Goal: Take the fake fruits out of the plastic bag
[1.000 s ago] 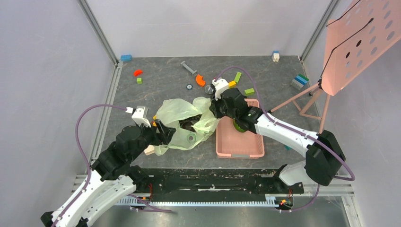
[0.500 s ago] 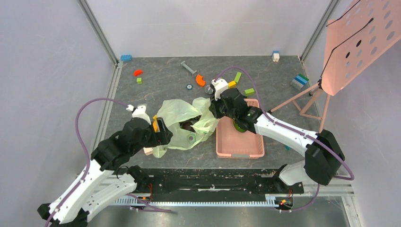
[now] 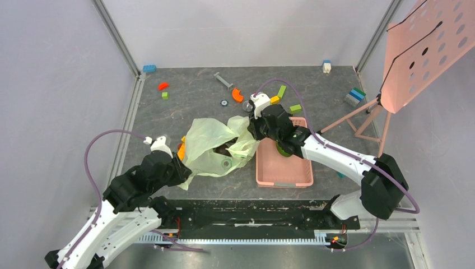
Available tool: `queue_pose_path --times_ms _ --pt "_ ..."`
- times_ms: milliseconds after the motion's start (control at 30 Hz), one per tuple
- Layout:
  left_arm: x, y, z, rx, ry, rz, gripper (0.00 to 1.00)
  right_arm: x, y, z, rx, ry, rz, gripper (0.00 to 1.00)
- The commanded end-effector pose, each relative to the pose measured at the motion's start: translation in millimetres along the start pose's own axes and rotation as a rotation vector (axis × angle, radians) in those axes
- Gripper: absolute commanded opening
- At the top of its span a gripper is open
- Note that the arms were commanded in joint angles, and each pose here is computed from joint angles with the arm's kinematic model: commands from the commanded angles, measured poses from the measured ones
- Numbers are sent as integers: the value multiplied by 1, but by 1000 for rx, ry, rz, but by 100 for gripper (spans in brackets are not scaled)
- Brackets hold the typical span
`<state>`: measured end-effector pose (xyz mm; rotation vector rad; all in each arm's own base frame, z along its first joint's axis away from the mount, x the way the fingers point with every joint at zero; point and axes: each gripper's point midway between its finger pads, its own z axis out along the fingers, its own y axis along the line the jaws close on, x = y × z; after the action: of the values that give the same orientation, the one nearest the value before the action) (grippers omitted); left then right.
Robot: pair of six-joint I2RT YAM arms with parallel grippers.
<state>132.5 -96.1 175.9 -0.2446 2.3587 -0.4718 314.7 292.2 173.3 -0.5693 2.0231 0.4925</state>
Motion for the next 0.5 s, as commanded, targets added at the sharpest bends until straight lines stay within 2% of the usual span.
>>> queue_pose_path --times_ms 0,67,100,133,167,200,300,467 --pt "-5 -11 0 69 -42 -65 27 -17 0 0 -2 -48 -8 19" --pt "-3 -12 3 73 -31 -58 29 -18 0 -1 0 -51 -9 19" --pt "-3 -15 4 82 -23 -48 26 -18 0 -1 1 -51 -11 19" --pt "-3 -18 4 90 -16 -41 20 -18 -1 -2 5 -52 -10 19" --pt "-4 -21 5 94 -12 -31 9 -18 -2 -2 9 -52 -12 19" --pt "-7 -23 5 97 -15 -22 3 -19 -3 -3 15 -55 -14 19" --pt "-23 -37 0 136 -54 34 2 -17 -7 -5 28 -51 -28 21" --pt "-61 -62 -21 234 -192 125 2 -21 -7 -23 6 -87 -109 34"
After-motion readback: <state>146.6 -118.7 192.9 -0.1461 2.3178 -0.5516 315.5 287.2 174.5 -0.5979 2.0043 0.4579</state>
